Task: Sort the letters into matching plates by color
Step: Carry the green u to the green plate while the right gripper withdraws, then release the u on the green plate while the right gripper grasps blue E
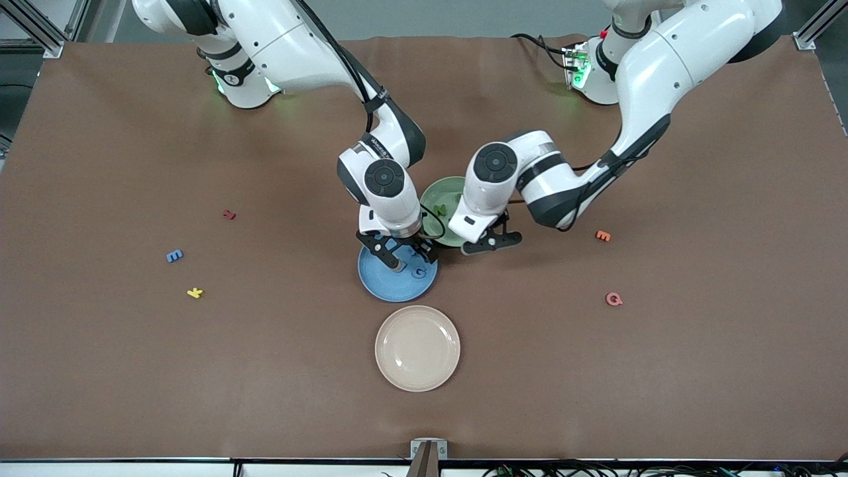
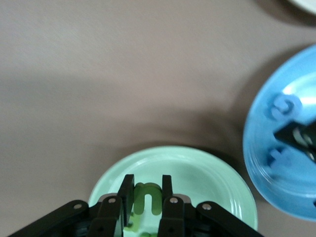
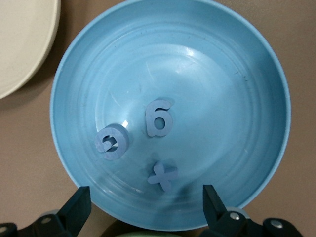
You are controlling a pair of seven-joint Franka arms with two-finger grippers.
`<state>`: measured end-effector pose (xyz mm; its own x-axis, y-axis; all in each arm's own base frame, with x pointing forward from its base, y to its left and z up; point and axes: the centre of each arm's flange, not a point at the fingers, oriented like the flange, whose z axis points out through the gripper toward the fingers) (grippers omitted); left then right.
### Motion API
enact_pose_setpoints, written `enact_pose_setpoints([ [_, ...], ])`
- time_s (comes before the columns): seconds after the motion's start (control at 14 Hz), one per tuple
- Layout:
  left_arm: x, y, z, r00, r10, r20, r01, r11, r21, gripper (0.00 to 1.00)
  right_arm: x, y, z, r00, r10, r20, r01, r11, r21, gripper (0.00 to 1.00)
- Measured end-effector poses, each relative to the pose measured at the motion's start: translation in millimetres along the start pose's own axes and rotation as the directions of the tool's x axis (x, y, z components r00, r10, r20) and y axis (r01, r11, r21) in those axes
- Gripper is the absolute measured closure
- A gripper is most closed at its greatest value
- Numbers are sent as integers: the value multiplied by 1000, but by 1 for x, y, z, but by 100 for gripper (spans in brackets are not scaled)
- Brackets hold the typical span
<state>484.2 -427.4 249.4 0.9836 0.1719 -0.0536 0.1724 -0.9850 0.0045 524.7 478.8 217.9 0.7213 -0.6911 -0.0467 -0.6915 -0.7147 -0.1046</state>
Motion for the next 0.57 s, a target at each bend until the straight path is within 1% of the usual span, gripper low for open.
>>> enact_pose_setpoints([
  [0.14,-10,7,8,1000,0,28,0,1000,-1,74,6,0,0,1000,-3,-7,3,1000,-1,0],
  [0.29,-20,14,15,999,5,53,-5,1000,-1,74,19,5,3,998,-55,-14,55,998,-15,0],
  [0.57,-35,24,23,998,20,67,-20,1000,2,74,67,35,11,984,-176,-9,175,982,-64,0],
])
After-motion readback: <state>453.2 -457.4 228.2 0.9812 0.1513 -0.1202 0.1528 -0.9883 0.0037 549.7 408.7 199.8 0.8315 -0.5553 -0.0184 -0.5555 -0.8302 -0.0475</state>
